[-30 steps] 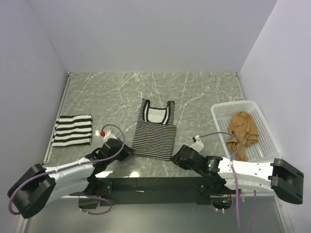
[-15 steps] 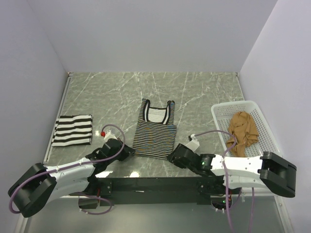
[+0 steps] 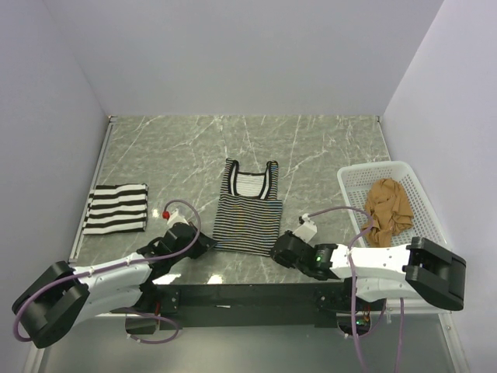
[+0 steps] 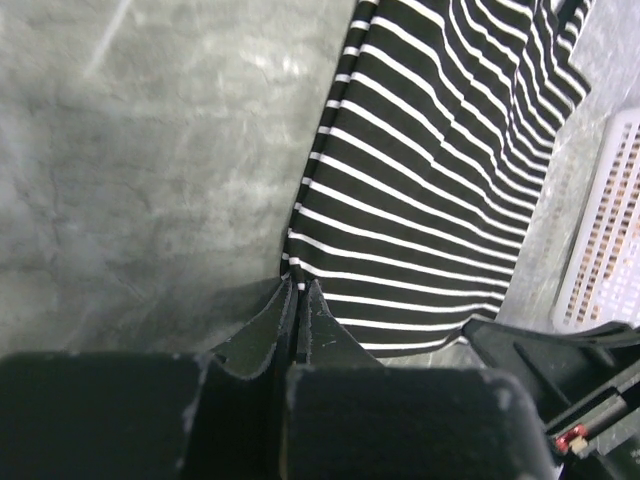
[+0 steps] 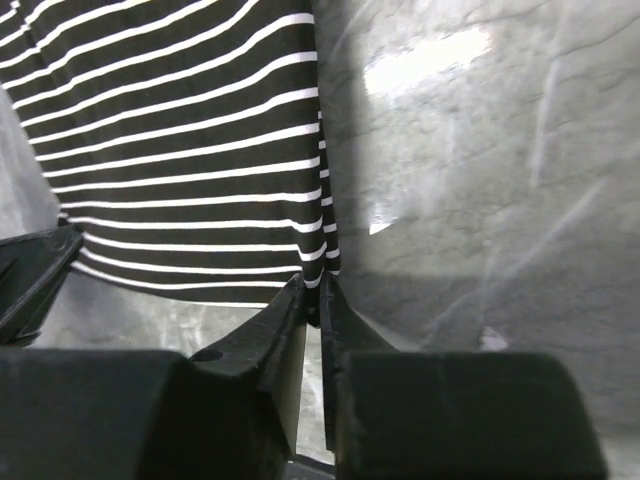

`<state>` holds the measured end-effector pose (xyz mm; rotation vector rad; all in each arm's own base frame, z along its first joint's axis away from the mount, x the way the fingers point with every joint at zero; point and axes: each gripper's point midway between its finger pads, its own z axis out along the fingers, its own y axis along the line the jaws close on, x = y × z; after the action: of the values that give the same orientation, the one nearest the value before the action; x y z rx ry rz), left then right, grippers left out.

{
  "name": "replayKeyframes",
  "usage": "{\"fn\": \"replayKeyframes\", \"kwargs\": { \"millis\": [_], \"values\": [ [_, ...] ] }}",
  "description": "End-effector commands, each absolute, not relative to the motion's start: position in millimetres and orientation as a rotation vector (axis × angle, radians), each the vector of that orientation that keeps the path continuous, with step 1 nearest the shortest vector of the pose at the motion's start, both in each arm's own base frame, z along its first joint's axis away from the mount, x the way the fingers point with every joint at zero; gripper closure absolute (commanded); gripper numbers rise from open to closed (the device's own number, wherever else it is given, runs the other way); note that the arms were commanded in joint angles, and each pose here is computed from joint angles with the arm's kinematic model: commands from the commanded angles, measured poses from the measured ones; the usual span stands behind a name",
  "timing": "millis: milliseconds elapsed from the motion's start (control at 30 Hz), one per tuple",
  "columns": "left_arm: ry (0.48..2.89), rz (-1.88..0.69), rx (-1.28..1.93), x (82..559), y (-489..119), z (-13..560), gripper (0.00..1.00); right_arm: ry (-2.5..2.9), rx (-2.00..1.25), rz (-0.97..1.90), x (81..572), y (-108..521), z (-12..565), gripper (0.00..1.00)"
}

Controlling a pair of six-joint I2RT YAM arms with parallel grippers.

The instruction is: Fold and stack the tank tops

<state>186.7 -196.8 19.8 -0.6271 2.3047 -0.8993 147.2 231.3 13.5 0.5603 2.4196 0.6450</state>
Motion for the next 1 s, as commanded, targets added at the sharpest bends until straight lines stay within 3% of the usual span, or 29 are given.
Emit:
{"fn": "replayKeyframes", "kwargs": {
  "millis": [0,100,500,767,967],
  "values": [
    [2.454,-0.792,-0.584,158.1,-183.2,-8.5,0.99,2.410,0.485,0.480,149.5,207.2,14.8,0.92],
    [2.453,-0.830,-0.562,152.8,-187.7,2.9,1.00,2.416,0.415,0.514,146.1,209.0,29.0,1.00],
    [2.314,-0.984,-0.521,138.8,-190.9,104.7,0.99,2.448,0.105,0.655,105.5,247.7,105.8,1.00],
    [2.098,-1.041,-0.458,180.8,-214.1,199.6,0.99,2.351,0.118,0.704,156.8,251.5,164.2,1.00],
    [2.088,-1.044,-0.489,249.1,-232.1,208.5,0.99,2.327,0.142,0.727,215.2,244.8,169.1,1.00]
  ]
}}
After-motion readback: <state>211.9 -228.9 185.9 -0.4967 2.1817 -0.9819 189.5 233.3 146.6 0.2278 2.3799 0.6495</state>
